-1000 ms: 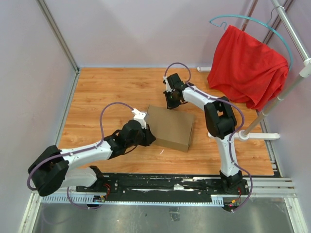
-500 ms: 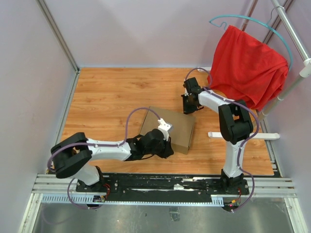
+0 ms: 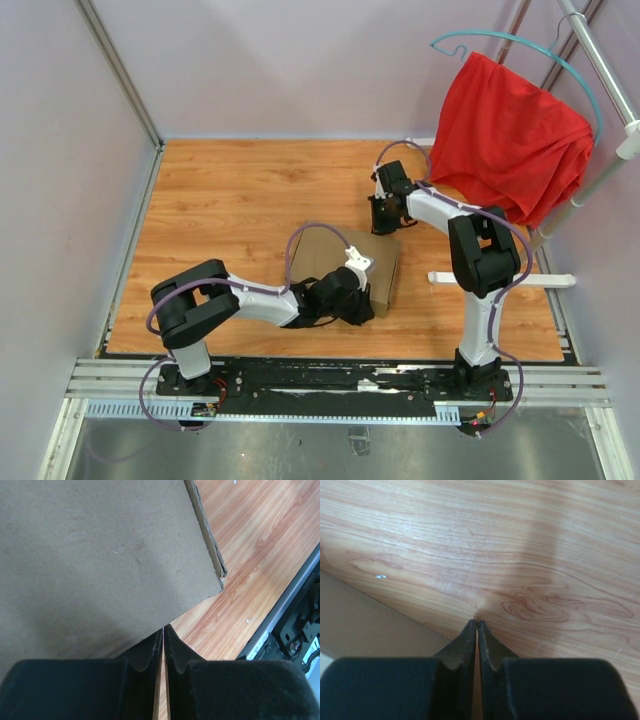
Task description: Fold the paper box
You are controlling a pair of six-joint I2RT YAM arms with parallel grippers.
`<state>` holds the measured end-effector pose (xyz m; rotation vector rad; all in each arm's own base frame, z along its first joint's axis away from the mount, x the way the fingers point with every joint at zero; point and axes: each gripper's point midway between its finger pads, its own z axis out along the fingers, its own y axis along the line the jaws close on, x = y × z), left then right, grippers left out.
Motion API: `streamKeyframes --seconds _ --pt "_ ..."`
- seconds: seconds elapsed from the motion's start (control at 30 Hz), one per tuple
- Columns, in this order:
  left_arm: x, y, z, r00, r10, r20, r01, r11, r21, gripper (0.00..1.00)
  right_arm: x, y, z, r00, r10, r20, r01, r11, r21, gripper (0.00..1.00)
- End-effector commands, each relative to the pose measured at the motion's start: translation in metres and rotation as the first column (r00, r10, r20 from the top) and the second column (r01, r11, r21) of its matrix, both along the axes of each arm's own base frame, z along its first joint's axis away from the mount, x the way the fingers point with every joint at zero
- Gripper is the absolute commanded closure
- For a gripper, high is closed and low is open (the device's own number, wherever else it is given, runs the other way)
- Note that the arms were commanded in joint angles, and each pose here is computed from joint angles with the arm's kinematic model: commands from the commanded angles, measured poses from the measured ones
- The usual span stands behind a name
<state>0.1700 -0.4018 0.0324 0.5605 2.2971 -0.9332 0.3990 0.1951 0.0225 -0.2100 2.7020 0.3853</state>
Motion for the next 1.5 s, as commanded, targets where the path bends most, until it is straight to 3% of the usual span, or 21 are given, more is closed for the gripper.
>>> streamKeyframes --seconds 0.0,0.27,0.43,0.53,0.67,0.8,0.93,1.0,1.13,1.3,1.47 --pt "0.026 -0.003 0.007 0.989 0.116 0.090 -0.114 0.993 -0.032 0.88 -0.030 0.013 -0.012 0.991 0.101 -0.083 -0.102 0.995 -0.008 0.94" --pt "0.070 0.035 0.001 0.906 0.338 0.254 -0.364 0.929 0.062 0.84 -0.034 0.049 -0.008 0.956 0.282 -0.074 -0.278 0.959 0.057 0.94" --pt "0.087 0.054 -0.001 0.847 0.400 0.350 -0.461 0.880 0.110 0.83 -0.020 0.066 -0.001 0.942 0.333 -0.048 -0.330 0.942 0.063 0.93" --pt "0.095 0.056 -0.001 0.828 0.413 0.378 -0.486 0.866 0.119 0.82 -0.004 0.072 0.008 0.938 0.346 -0.029 -0.345 0.937 0.051 0.92" --pt "0.094 0.045 0.011 0.844 0.390 0.369 -0.447 0.891 0.081 0.76 0.015 0.075 0.019 0.928 0.373 0.007 -0.373 0.928 0.012 0.89" --pt "0.096 0.043 0.028 0.838 0.388 0.383 -0.443 0.894 0.063 0.69 0.032 0.074 0.040 0.925 0.373 0.065 -0.373 0.928 -0.020 0.83" --pt "0.094 0.044 0.053 0.836 0.386 0.391 -0.429 0.903 0.025 0.59 0.045 0.065 0.073 0.928 0.341 0.150 -0.338 0.940 -0.049 0.67" --pt "0.093 0.044 0.066 0.835 0.386 0.392 -0.419 0.908 0.000 0.54 0.052 0.059 0.090 0.927 0.318 0.198 -0.313 0.948 -0.055 0.54" --pt "0.089 0.046 0.096 0.832 0.393 0.393 -0.405 0.913 -0.055 0.48 0.056 0.047 0.134 0.919 0.272 0.287 -0.270 0.962 -0.048 0.42" --pt "0.079 0.066 0.135 0.820 0.414 0.396 -0.400 0.908 -0.123 0.47 0.030 0.028 0.184 0.888 0.213 0.408 -0.220 0.975 -0.031 0.35" --pt "0.060 0.110 0.170 0.805 0.437 0.401 -0.406 0.899 -0.164 0.46 -0.016 -0.007 0.198 0.878 0.094 0.470 -0.100 0.995 -0.012 0.31"
